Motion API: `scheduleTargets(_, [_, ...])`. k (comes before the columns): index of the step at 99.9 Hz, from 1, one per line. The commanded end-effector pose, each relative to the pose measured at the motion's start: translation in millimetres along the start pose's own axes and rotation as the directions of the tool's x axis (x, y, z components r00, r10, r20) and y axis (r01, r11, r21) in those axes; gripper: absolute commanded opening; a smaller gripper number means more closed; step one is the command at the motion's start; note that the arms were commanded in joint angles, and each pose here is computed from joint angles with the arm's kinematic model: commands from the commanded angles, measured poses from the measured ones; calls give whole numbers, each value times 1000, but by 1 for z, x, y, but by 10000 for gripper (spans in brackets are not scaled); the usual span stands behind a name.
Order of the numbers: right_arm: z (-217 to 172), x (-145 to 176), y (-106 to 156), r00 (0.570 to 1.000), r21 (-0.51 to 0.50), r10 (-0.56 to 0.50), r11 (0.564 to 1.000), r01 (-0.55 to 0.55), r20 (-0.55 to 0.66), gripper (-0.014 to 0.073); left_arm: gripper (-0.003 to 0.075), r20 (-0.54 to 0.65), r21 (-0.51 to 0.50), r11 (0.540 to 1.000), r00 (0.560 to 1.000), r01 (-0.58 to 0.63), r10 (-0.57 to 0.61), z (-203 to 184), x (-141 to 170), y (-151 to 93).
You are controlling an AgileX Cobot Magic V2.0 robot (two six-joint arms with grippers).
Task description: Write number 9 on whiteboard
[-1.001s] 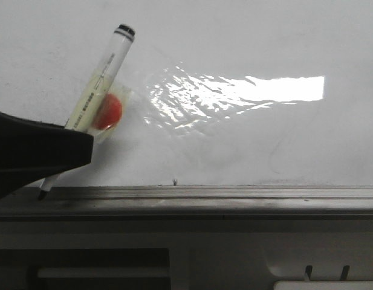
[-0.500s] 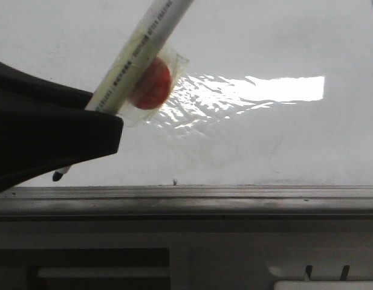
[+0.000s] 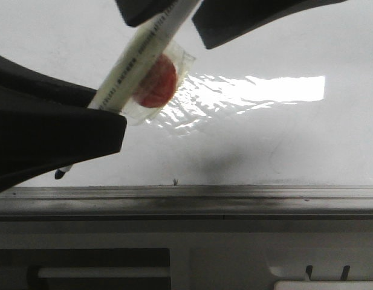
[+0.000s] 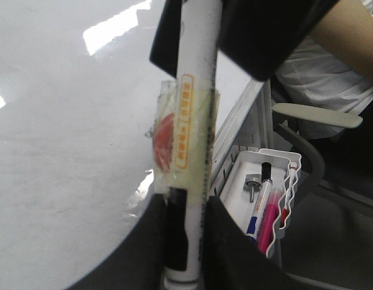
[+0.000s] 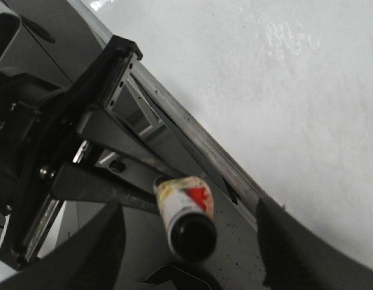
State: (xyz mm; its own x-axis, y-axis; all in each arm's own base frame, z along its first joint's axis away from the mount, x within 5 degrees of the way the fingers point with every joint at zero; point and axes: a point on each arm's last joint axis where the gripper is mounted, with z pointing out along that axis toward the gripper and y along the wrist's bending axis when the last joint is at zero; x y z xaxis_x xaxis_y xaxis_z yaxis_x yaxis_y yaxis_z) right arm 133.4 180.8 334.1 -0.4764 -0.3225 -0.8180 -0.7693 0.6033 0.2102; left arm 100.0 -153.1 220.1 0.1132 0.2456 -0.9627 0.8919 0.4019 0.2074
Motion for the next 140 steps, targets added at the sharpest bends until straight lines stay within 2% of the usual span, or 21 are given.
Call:
scheduleTargets(1, [-2, -22, 3, 994, -4, -10, 1000, 10, 110, 388, -20, 114, -9, 1000, 993, 2, -1, 1, -18, 3])
scheduleTargets(8, [2, -22, 2, 995, -2, -8, 1000, 9, 102, 322, -20, 114, -9, 1000, 993, 2, -1, 1, -18, 3])
scheduleTargets(21, [3, -22, 3, 996, -3, -6, 1000, 7, 93, 110, -19, 114, -10, 1000, 993, 3, -2, 1, -18, 3])
scheduleTargets(28, [3, -22, 3, 996, -4, -6, 1000, 7, 91, 25, -9, 111, -9, 1000, 994, 1, 0, 1, -18, 3])
scheduleTargets(33, [3, -22, 3, 996, -4, -6, 1000, 7, 91, -20, 32, 111, -9, 1000, 994, 1, 0, 1, -18, 3])
scheduleTargets(40, [3, -22, 3, 996, -4, -6, 1000, 7, 91, -61, 135, 112, -11, 1000, 994, 6, -5, 1, -18, 3])
scheduleTargets(46, [3, -22, 3, 996, -4, -6, 1000, 7, 91, -71, 245, 118, -15, 1000, 993, 23, -21, 1, -19, 4])
scheduleTargets(53, [3, -22, 3, 996, -4, -6, 1000, 7, 91, -71, 318, 118, -16, 1000, 993, 25, -23, 1, -19, 4])
scheduleTargets(57, [3, -22, 3, 996, -4, -6, 1000, 7, 91, -71, 333, 118, -17, 999, 993, 27, -25, 1, -19, 4])
scheduleTargets(70, [1, -23, 1, 995, 8, -18, 1000, 17, 95, -70, 335, 135, -54, 995, 988, 80, -72, -1, -21, 8])
scheduleTargets(81, [-6, -27, 0, 988, 40, -82, 996, 78, 131, -70, 335, 190, -115, 980, 972, 165, -141, -10, -29, 15])
scheduleTargets(89, [-13, -30, -2, 973, 80, -156, 986, 144, 169, -70, 335, 207, -139, 979, 971, 146, -115, -20, -35, 15])
scheduleTargets(96, [-19, -35, -2, 961, 93, -171, 984, 154, 215, -70, 335, 203, -158, 975, 972, 154, -120, -29, -38, 16])
scheduleTargets(112, [-28, -48, -12, 950, 124, -86, 991, 50, 300, -69, 335, 255, -191, 953, 949, 237, -185, -46, -45, 19])
scheduleTargets(122, [-33, -58, -24, 944, 158, -34, 987, -20, 329, -69, 335, 275, -192, 953, 945, 235, -177, -49, -48, 19])
scheduleTargets(140, [-33, -71, -47, 953, 217, 34, 971, -103, 300, -69, 335, 277, -192, 953, 945, 235, -177, -50, -48, 19])
